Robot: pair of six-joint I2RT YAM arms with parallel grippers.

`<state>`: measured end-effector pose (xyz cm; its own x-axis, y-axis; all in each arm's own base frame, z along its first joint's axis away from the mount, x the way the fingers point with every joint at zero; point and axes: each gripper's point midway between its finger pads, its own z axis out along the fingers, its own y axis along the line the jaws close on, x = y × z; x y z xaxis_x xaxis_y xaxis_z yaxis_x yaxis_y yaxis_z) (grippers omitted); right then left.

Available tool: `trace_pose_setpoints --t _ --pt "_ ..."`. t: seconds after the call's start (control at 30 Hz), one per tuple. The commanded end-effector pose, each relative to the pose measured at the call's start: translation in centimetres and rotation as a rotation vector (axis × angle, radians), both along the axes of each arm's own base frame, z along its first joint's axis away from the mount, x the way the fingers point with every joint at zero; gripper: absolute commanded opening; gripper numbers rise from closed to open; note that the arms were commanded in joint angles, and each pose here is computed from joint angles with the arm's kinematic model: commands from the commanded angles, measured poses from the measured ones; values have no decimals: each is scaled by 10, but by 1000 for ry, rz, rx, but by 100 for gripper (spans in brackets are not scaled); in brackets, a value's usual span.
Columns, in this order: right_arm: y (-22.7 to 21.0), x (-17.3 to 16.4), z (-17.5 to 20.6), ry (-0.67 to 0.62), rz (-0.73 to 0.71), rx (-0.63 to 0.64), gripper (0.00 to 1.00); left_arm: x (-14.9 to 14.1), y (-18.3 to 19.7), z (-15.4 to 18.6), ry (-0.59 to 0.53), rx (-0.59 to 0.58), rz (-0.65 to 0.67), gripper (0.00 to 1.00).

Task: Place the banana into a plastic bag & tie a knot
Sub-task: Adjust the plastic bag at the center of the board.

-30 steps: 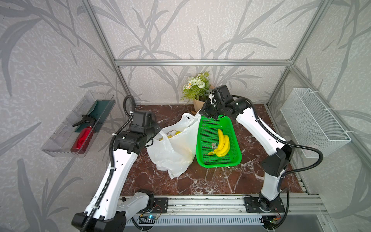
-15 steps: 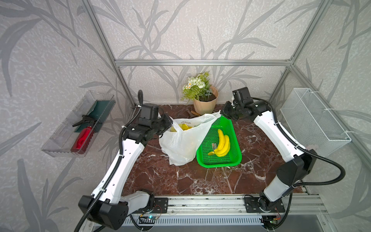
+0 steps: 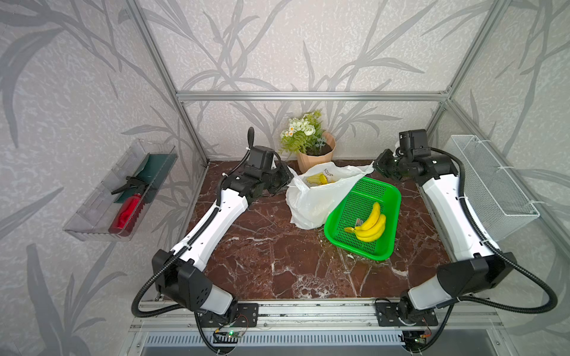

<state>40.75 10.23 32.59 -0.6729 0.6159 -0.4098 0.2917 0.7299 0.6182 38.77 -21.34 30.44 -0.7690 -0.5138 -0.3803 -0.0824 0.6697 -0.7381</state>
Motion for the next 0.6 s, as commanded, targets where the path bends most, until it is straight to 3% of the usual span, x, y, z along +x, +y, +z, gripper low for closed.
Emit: trace_pose_setpoints --t 0.0,0.27,0.57 --pt "22 1 -6 13 95 14 0 1 16 12 -22 51 15 0" --pt "77 -19 2 11 182 -28 0 0 98 32 -46 195 115 0" --pt "90 -54 -35 55 210 -44 0 -38 113 17 -2 268 70 0"
